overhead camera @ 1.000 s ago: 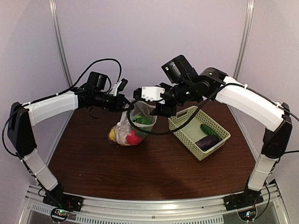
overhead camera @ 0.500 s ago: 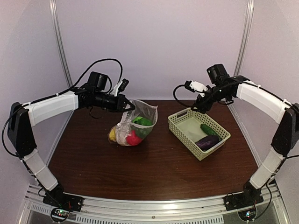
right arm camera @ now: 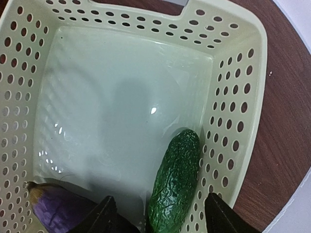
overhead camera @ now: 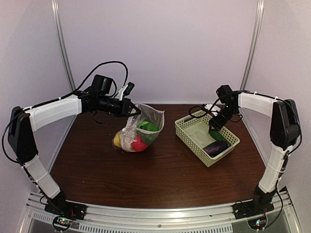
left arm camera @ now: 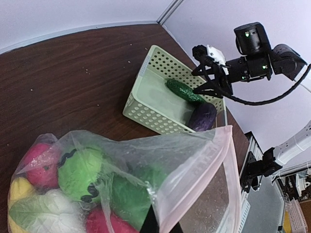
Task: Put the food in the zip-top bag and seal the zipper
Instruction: Pick up the fake vegetable from the bin.
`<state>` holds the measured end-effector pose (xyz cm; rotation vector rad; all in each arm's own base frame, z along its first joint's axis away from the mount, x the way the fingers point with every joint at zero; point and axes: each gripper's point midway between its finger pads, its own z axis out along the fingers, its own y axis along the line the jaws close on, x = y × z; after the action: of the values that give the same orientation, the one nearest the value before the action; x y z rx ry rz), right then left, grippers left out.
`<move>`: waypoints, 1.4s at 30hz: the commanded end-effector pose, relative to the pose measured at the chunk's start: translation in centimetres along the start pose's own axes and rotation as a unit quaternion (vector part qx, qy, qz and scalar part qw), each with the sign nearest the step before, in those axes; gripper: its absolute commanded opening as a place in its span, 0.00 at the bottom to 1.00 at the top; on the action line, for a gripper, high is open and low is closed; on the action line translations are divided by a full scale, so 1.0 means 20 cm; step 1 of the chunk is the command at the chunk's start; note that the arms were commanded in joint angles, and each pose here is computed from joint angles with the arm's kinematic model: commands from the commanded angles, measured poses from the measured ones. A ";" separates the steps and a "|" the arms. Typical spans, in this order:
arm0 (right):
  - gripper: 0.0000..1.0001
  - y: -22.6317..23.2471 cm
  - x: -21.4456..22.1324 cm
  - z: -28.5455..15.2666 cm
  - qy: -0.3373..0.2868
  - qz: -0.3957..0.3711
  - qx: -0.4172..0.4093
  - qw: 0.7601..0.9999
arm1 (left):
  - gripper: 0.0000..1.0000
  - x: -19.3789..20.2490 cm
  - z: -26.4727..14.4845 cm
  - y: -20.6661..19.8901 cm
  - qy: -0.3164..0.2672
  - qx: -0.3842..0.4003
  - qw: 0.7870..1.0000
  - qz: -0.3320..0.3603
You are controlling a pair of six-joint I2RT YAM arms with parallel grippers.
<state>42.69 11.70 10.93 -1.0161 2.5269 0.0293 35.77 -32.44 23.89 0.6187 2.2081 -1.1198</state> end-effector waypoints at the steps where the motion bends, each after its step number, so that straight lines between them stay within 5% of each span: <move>1: 0.57 -0.02 0.10 0.07 0.045 0.022 0.008 0.999 | 0.00 -0.04 -0.01 -0.05 -0.010 0.010 1.000 0.011; 4: 0.49 -0.02 0.14 0.12 0.067 0.030 0.006 0.997 | 0.00 -0.04 -0.01 -0.05 -0.010 0.011 1.000 0.011; 25: 0.50 -0.02 0.35 0.32 0.164 0.070 0.023 0.984 | 0.00 -0.04 -0.01 -0.06 -0.009 0.014 1.000 0.013; 32: 0.34 -0.03 0.12 0.11 0.072 0.061 0.026 0.995 | 0.00 -0.04 -0.01 -0.06 -0.009 0.013 1.000 0.012; 42: 0.31 0.08 -0.37 -0.53 -0.173 0.024 -0.020 0.984 | 0.00 -0.04 0.00 -0.05 -0.007 0.012 1.000 0.014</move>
<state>42.79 12.43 16.79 -0.8516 2.4576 0.0552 35.58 -32.62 23.89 0.6260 2.2079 -1.1248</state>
